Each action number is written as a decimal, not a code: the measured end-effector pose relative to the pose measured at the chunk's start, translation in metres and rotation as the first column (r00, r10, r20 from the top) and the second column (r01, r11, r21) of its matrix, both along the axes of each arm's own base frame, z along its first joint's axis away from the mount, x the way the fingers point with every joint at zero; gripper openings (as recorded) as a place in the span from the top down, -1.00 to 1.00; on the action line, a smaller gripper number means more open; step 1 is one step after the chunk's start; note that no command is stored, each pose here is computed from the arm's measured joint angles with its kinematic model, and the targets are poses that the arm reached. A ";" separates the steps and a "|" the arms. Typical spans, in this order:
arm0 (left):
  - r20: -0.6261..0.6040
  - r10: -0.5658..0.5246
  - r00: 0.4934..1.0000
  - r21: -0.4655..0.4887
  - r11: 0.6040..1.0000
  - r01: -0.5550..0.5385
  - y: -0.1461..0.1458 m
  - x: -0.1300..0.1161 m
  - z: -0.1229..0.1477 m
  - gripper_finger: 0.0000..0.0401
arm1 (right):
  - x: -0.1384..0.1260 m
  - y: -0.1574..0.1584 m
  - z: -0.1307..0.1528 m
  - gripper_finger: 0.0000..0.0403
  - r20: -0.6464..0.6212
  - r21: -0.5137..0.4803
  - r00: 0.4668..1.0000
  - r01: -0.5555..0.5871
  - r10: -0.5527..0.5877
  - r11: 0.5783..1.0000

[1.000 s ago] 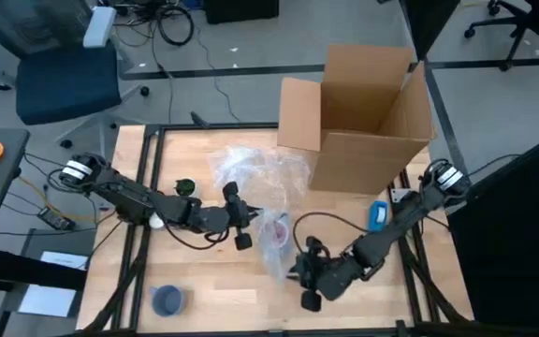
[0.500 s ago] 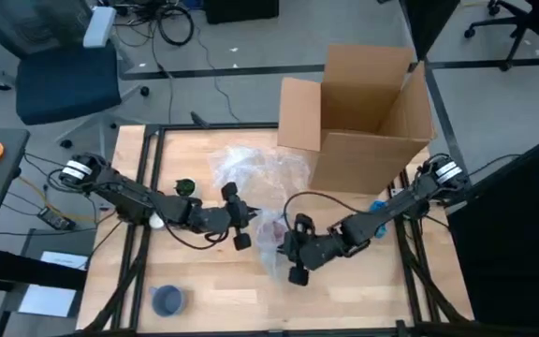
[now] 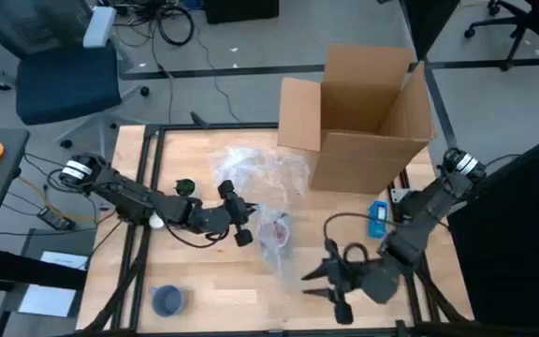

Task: Wrap mug
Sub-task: Wrap the black mug with bubble wrap

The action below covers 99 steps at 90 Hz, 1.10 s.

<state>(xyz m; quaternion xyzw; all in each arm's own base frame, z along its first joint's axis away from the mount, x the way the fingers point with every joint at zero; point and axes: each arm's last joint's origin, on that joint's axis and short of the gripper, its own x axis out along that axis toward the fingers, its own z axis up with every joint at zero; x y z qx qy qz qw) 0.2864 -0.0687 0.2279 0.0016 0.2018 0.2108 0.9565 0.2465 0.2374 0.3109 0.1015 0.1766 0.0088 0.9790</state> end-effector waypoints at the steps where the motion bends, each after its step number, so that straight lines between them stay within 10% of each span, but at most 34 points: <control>1: 0.002 0.006 1.000 -0.002 1.000 -0.006 0.000 0.000 0.000 1.00 | 0.000 0.000 -0.001 0.41 -0.002 0.001 1.000 0.018 -0.018 1.000; 19: 0.017 0.060 0.998 -0.058 0.997 -0.059 0.007 0.001 -0.001 1.00 | 0.002 -0.007 -0.029 0.34 -0.037 -0.016 0.948 0.315 -0.316 0.949; 48: 0.013 0.096 0.995 -0.091 0.991 -0.095 0.013 0.001 -0.003 1.00 | 0.036 0.004 -0.032 0.12 0.049 0.056 0.981 0.187 -0.190 0.981; 67: 0.011 0.097 0.995 -0.095 0.991 -0.096 0.013 0.001 -0.003 1.00 | 0.043 -0.013 -0.044 0.08 0.034 0.087 0.910 0.410 -0.414 0.908; 99: 0.010 0.084 0.996 -0.121 0.989 -0.082 0.012 0.001 -0.004 1.00 | 0.078 -0.037 -0.066 0.08 -0.050 0.126 0.915 0.404 -0.401 0.906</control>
